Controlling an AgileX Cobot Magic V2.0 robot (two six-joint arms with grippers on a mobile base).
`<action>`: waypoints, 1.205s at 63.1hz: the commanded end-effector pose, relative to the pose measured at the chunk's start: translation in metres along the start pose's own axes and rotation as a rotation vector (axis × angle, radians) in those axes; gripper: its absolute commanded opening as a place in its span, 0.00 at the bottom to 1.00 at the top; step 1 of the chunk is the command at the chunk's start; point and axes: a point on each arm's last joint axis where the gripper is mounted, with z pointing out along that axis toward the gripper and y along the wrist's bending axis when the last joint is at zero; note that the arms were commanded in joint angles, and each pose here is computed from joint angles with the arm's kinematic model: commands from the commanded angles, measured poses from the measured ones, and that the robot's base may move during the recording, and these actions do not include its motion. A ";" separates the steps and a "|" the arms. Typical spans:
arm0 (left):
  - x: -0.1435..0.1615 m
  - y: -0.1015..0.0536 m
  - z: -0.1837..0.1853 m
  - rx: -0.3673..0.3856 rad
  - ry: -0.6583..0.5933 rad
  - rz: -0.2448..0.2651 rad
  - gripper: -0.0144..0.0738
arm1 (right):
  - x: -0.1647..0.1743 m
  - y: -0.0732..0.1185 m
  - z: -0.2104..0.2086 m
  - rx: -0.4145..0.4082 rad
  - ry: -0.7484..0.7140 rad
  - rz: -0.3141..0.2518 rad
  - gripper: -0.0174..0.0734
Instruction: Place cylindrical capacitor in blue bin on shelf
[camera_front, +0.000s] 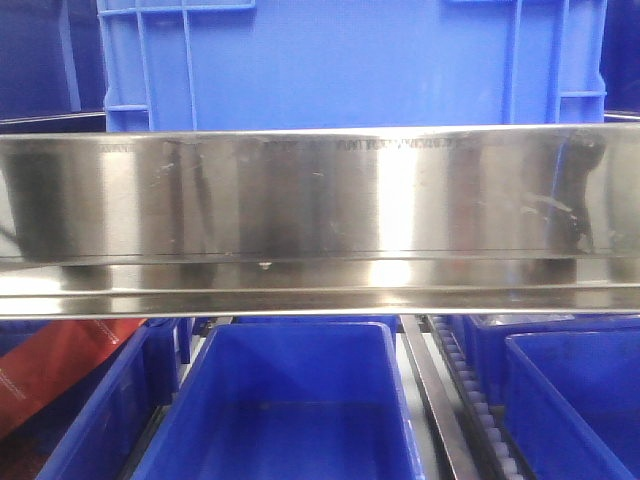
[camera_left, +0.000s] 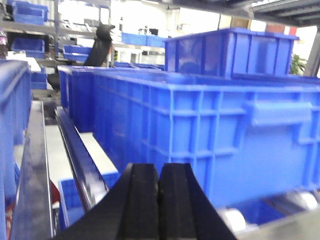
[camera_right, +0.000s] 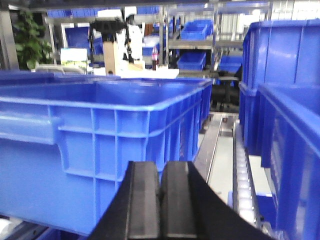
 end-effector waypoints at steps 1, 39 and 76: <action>-0.001 0.000 -0.002 -0.005 -0.015 -0.002 0.04 | -0.001 0.000 -0.002 0.004 -0.016 -0.007 0.01; -0.001 0.000 -0.002 -0.005 -0.017 -0.002 0.04 | 0.011 -0.011 -0.009 0.144 -0.026 -0.040 0.01; -0.001 0.000 -0.002 -0.005 -0.021 -0.002 0.04 | 0.110 -0.024 -0.032 0.333 0.040 -0.017 0.01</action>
